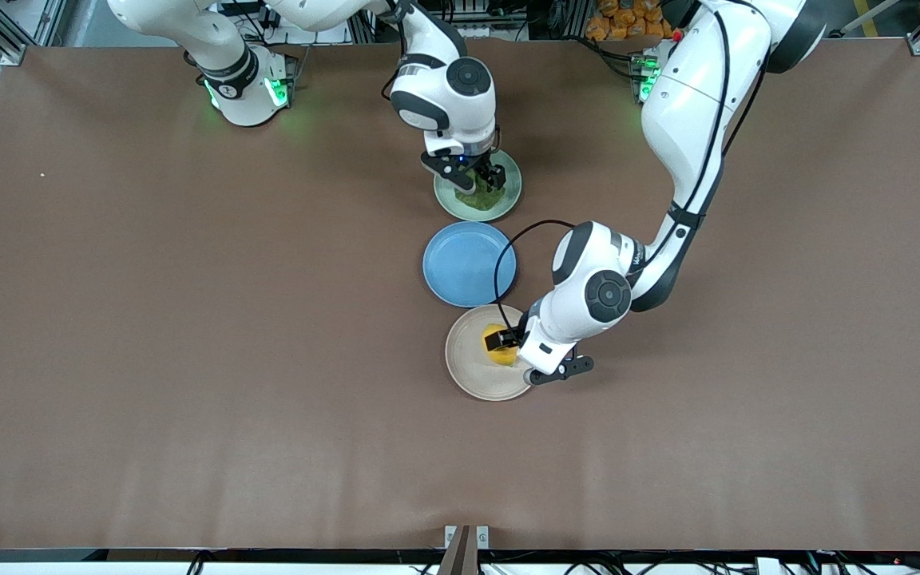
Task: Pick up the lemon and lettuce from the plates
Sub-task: 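Lower the right gripper onto the lettuce while the left gripper descends over the lemon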
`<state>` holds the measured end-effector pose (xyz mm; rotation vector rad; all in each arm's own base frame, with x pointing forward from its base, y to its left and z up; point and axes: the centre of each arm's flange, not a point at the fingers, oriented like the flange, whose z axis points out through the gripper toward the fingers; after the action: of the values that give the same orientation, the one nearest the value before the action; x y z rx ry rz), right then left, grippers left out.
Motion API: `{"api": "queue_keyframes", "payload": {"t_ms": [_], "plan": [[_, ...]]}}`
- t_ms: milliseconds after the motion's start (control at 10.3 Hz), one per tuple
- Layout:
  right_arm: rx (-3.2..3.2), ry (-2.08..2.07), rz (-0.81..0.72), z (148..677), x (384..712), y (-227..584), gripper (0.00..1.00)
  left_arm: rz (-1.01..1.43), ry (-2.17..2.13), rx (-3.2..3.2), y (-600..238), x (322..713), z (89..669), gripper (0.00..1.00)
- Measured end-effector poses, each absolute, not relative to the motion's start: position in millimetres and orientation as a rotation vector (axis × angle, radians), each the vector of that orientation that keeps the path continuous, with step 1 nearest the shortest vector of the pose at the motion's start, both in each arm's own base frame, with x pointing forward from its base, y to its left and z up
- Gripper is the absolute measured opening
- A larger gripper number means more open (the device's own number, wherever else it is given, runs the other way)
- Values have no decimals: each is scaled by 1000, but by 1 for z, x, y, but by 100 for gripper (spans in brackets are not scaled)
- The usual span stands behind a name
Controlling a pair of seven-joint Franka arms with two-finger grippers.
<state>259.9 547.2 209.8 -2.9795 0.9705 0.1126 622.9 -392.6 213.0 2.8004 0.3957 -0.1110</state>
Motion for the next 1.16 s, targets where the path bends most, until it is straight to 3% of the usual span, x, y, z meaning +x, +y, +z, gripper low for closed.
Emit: {"api": "queue_keyframes", "payload": {"t_ms": [773,966,1160], "plan": [[-2991,962,68,179,246,545,100,-53,486,2755,-416,614,196,100],[-3000,935,45,179,246,544,89,-58,492,2754,-421,611,193,100],[-2985,928,37,181,250,546,59,-66,497,2756,-423,608,190,100]]}}
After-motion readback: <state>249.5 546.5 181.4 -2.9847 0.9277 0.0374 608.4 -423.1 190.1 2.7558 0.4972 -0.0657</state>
